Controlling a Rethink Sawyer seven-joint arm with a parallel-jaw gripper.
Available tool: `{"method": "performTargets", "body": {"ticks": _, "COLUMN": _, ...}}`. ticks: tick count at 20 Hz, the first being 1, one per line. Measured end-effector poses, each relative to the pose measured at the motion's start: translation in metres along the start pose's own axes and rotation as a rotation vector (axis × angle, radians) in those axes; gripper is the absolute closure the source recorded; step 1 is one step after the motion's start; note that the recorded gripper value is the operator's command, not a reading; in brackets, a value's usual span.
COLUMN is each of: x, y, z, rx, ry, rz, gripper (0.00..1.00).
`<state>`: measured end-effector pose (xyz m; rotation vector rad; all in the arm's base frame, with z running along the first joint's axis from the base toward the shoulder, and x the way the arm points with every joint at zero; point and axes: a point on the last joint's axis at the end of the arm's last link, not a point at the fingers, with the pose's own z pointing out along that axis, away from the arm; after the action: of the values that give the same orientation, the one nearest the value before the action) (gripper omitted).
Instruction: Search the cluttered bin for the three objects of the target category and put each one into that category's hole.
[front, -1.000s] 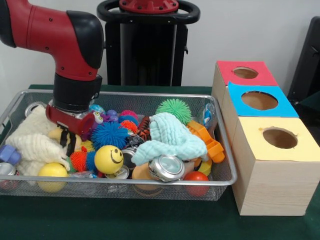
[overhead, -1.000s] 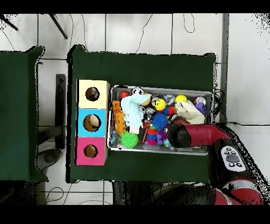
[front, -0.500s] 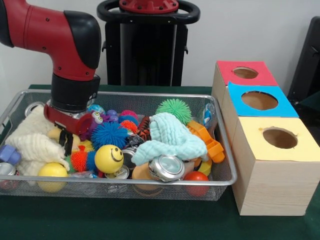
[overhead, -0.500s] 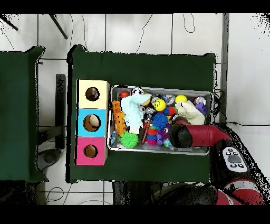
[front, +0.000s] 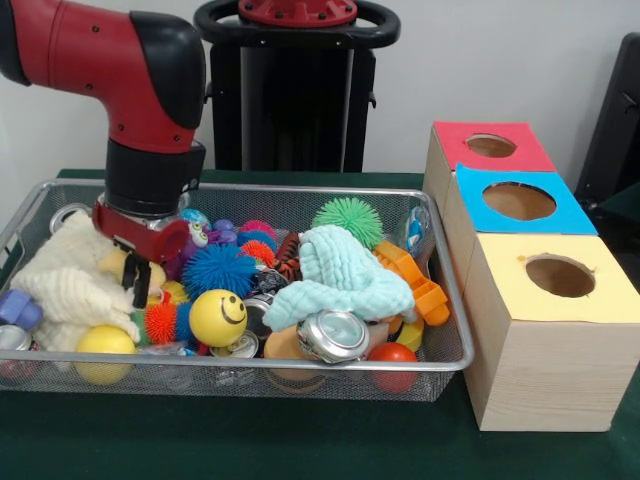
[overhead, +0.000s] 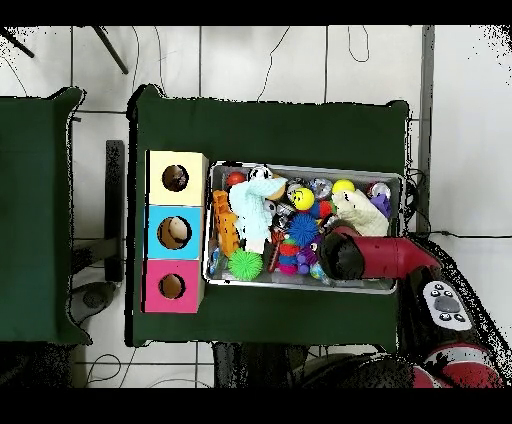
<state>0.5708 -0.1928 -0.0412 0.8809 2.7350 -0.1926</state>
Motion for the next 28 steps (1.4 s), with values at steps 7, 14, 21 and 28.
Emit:
{"method": "performTargets", "body": {"ticks": 7, "x": 0.003, "y": 0.024, "z": -0.041, "rx": -0.013, "ry": 0.016, "rz": 0.051, "gripper": 1.0}}
{"method": "performTargets", "body": {"ticks": 14, "x": 0.008, "y": 0.056, "z": -0.086, "rx": -0.007, "ry": 0.05, "rz": 0.076, "gripper": 1.0}}
{"method": "performTargets", "body": {"ticks": 21, "x": 0.013, "y": 0.085, "z": -0.127, "rx": -0.005, "ry": 0.073, "rz": 0.088, "gripper": 1.0}}
{"method": "performTargets", "body": {"ticks": 28, "x": 0.023, "y": 0.117, "z": -0.167, "rx": -0.021, "ry": 0.079, "rz": 0.086, "gripper": 1.0}}
